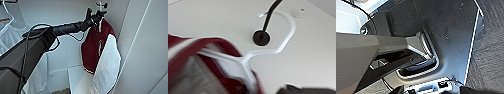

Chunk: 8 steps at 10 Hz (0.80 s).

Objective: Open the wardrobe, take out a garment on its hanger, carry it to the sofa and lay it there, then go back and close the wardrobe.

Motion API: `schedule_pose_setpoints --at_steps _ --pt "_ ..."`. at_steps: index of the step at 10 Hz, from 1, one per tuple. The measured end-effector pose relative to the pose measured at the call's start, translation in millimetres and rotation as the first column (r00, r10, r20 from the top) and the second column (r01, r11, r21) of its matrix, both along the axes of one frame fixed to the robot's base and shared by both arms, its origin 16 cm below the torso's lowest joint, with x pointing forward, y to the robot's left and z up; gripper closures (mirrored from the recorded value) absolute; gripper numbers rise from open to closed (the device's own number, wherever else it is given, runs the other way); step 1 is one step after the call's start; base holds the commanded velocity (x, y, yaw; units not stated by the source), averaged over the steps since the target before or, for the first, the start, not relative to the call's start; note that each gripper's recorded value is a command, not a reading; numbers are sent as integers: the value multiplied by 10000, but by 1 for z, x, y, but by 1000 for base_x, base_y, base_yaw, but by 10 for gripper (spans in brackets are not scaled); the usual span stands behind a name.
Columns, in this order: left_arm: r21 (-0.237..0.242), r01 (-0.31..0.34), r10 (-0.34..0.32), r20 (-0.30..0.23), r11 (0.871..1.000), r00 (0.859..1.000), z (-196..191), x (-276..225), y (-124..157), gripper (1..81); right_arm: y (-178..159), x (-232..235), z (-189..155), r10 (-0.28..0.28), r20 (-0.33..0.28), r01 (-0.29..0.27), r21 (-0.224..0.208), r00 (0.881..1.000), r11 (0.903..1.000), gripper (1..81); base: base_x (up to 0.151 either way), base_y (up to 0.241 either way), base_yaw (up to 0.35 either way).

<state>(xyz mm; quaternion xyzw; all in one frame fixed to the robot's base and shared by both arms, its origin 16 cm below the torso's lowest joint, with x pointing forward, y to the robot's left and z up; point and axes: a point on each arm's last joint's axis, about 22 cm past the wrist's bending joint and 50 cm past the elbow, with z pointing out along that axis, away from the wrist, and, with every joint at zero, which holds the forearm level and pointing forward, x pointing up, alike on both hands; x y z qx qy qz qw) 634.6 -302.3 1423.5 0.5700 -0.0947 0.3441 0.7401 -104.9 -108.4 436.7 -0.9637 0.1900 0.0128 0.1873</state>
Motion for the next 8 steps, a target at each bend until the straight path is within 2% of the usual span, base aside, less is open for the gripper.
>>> schedule_pose_setpoints --at_steps 1,3,6,7,8 --pt "-536 126 -154 -520 9985 9985 6 3 8 811 0 0 0 -8 -3 8 0 10000 10000 10 0 0 0" --pt "-452 120 -139 -413 9989 9990 6 4 9 811 0 0 0 -9 -16 9 0 10000 10000 10 0 0 0" --pt "-377 394 -385 251 9985 9989 18 -14 11 811 0 1 0 -26 7 26 2 10000 10000 10 0 0 0" --pt "-450 336 -316 440 9984 9985 31 -13 21 811 0 1 0 -27 11 27 2 10000 10000 10 0 0 0" --pt "-648 62 -29 505 9979 9987 46 0 43 811 0 0 0 -31 6 31 3 10000 10000 10 0 0 0"
